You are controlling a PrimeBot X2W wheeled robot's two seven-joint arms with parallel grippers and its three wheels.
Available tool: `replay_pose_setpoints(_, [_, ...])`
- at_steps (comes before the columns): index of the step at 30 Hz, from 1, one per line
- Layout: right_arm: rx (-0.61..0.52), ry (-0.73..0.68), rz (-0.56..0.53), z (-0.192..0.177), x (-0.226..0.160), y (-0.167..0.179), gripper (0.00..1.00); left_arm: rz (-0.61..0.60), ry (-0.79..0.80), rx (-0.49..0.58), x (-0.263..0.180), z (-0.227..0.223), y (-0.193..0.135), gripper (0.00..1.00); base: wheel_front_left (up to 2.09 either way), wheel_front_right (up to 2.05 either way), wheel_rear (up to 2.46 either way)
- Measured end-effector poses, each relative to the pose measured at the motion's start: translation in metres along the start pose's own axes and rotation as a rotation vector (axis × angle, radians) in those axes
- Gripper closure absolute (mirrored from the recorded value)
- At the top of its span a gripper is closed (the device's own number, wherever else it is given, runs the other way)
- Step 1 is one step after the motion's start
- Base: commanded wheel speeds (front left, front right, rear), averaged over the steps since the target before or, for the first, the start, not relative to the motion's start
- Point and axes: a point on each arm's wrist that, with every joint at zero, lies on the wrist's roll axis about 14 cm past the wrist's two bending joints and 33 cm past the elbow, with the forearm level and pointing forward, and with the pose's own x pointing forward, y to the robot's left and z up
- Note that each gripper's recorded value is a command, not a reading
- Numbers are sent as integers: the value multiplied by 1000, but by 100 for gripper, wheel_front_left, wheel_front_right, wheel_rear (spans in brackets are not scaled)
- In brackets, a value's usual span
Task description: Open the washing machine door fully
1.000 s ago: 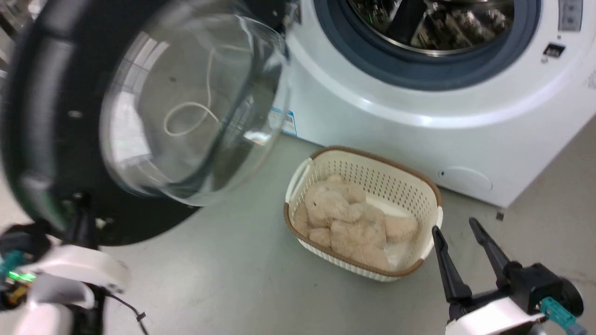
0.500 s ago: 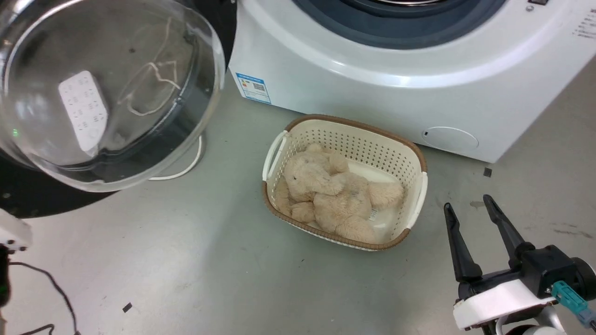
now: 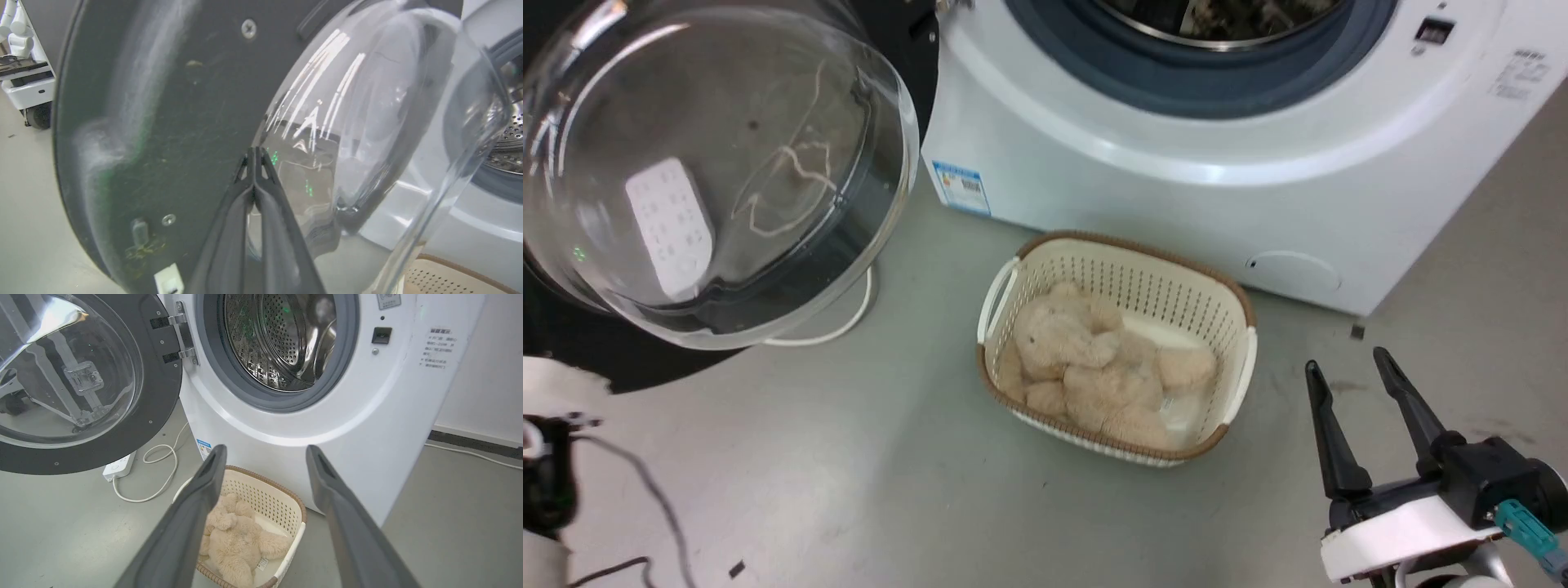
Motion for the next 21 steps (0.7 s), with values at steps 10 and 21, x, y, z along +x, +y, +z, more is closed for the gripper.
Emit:
replay_pose_setpoints(10, [-51, -124, -74, 46, -28, -17, 0, -209, -203, -139, -44, 53, -88, 100, 0, 0, 0])
replay_pose_setpoints(21, [-88, -195, -196, 73, -82, -41, 0, -453, -135, -202, -108, 37, -190, 100, 0, 0, 0])
